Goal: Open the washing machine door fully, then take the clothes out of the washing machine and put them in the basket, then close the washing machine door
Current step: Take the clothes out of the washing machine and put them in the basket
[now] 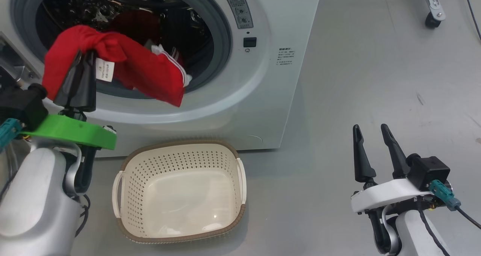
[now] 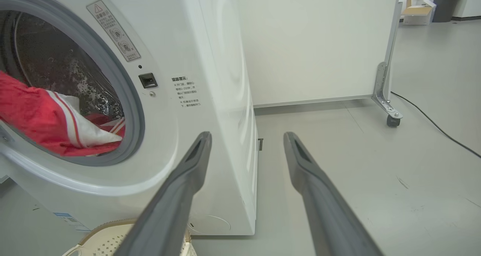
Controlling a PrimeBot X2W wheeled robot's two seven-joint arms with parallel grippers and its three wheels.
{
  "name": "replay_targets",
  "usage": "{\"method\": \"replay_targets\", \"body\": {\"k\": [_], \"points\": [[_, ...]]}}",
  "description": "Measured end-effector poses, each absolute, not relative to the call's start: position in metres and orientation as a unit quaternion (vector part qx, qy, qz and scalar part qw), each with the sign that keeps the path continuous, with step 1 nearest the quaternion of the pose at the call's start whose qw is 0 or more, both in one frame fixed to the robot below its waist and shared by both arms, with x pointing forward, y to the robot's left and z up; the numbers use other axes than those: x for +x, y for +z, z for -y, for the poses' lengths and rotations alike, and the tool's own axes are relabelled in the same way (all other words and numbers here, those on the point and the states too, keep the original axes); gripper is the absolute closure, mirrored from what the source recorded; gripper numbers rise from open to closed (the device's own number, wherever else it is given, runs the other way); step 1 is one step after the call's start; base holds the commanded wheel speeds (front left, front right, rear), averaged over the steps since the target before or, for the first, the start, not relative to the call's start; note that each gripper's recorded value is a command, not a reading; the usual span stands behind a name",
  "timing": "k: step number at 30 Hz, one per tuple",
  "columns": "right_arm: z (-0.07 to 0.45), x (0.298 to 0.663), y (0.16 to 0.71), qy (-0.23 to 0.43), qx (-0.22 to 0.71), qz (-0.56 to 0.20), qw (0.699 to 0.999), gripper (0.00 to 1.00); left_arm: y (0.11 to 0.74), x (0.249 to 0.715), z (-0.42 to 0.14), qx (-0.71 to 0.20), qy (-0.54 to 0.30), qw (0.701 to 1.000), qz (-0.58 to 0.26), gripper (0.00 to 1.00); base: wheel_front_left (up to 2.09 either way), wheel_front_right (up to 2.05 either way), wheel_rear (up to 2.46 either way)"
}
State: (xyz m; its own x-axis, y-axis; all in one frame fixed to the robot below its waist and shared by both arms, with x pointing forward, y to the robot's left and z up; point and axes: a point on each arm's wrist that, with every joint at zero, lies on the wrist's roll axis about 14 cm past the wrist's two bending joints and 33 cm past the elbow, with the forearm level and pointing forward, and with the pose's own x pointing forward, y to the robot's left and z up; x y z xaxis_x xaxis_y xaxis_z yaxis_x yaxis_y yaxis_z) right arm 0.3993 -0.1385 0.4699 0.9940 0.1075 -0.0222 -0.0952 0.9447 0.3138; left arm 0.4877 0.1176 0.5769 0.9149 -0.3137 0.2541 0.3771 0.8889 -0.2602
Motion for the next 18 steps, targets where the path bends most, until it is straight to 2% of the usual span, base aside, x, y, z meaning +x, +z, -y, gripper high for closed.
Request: {"method": "replay_targets", "body": {"k": [11, 18], "points": [[0.137, 0.395, 0.471, 0.056, 0.159, -0.019, 0.985, 0.0, 0.654, 0.477, -0.13, -0.167, -0.178, 0.944, 0.222, 1.0, 0.0, 0.0, 0.0], [0.138, 0.392, 0.472, 0.054, 0.16, -0.018, 0.986, 0.0, 0.669, 0.47, -0.127, -0.149, -0.186, 0.939, 0.248, 1.0, 0.0, 0.0, 0.0]]}}
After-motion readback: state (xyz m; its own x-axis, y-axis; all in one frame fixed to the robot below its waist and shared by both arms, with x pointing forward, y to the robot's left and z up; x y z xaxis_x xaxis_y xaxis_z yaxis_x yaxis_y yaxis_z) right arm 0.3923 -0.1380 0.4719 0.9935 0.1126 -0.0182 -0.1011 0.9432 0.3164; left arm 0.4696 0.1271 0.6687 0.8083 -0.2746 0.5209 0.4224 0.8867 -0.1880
